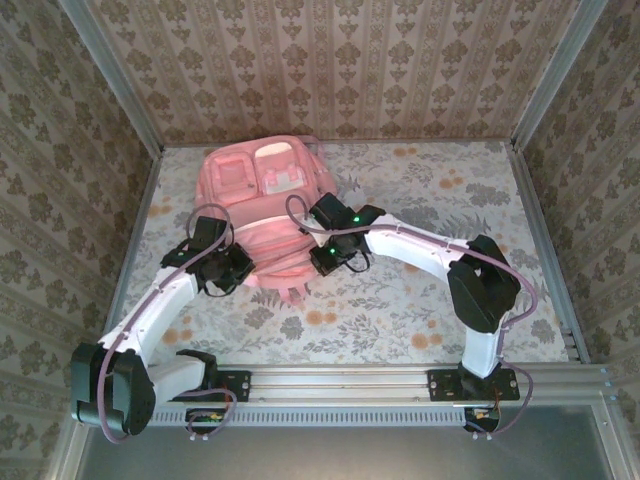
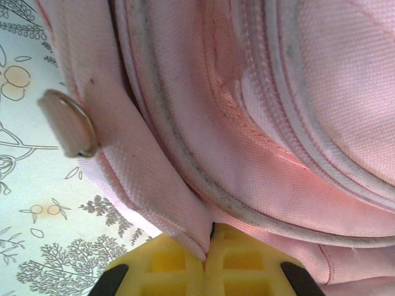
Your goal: Pack the student bag
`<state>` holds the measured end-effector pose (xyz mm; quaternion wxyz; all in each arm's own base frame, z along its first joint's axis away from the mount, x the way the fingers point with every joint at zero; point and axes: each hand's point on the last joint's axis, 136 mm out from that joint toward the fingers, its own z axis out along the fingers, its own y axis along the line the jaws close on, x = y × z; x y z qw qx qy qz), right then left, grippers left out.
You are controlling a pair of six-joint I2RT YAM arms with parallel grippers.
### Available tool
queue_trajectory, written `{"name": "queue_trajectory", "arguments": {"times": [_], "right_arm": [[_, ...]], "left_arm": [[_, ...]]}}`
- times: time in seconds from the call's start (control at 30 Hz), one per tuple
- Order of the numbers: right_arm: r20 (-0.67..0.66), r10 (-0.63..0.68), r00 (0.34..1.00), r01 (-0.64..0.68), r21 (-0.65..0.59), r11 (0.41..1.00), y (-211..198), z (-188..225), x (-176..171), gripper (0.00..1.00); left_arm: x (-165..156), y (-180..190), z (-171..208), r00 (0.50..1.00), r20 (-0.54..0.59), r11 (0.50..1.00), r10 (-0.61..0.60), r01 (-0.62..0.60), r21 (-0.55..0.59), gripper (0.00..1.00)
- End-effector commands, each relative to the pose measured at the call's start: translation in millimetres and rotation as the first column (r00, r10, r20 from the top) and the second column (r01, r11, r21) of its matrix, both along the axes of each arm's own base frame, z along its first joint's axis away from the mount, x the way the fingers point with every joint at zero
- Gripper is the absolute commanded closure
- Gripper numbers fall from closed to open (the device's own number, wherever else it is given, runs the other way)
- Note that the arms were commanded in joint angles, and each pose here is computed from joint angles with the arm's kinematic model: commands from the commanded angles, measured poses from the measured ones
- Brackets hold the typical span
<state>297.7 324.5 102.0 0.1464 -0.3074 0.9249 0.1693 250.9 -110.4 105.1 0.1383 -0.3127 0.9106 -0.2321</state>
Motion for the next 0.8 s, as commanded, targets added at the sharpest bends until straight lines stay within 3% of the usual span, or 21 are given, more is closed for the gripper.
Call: {"name": "queue_trajectory", "arguments": {"times": [0.0, 0.1, 0.23, 0.4, 0.6, 0.77], "right_arm": [[-0.042, -0.052, 0.998, 0.045, -0.166, 0.985, -45.5, -23.4, -2.6, 1.00], [-0.086, -0.037, 0.996, 0.038, 0.013, 0.999, -12.3, -12.0, -16.4, 1.00], [-0.048, -0.015, 0.999, 0.025, 0.212, 0.977, 47.4, 11.8, -27.4, 1.00], [-0.059, -0.075, 0.995, 0.091, 0.348, 0.933, 106.3, 22.5, -21.9, 1.00], [-0.057, -0.126, 0.990, 0.138, 0.403, 0.905, 128.2, 24.0, -17.3, 1.00], [-0.067, -0.120, 0.991, 0.137, 0.397, 0.907, 138.9, 10.7, -26.2, 1.00]], "left_arm": [[5.8, 27.7, 11.2, 0.998, 0.063, 0.989, 0.003, -0.013, 0.147, 0.98], [12.9, 35.0, 21.5, 0.997, 0.075, 0.981, -0.022, 0.007, 0.192, 0.93], [25.8, 48.2, 27.1, 0.999, 0.052, 0.983, -0.009, -0.001, 0.183, 0.86], [21.6, 55.1, 33.8, 0.999, 0.021, 0.994, 0.037, -0.039, 0.105, 0.60], [-17.0, 31.1, 26.1, 0.996, -0.047, 0.994, 0.081, -0.084, -0.073, 0.43], [-35.1, 15.8, 16.3, 0.989, -0.093, 0.985, 0.115, -0.126, -0.120, 0.35]]}}
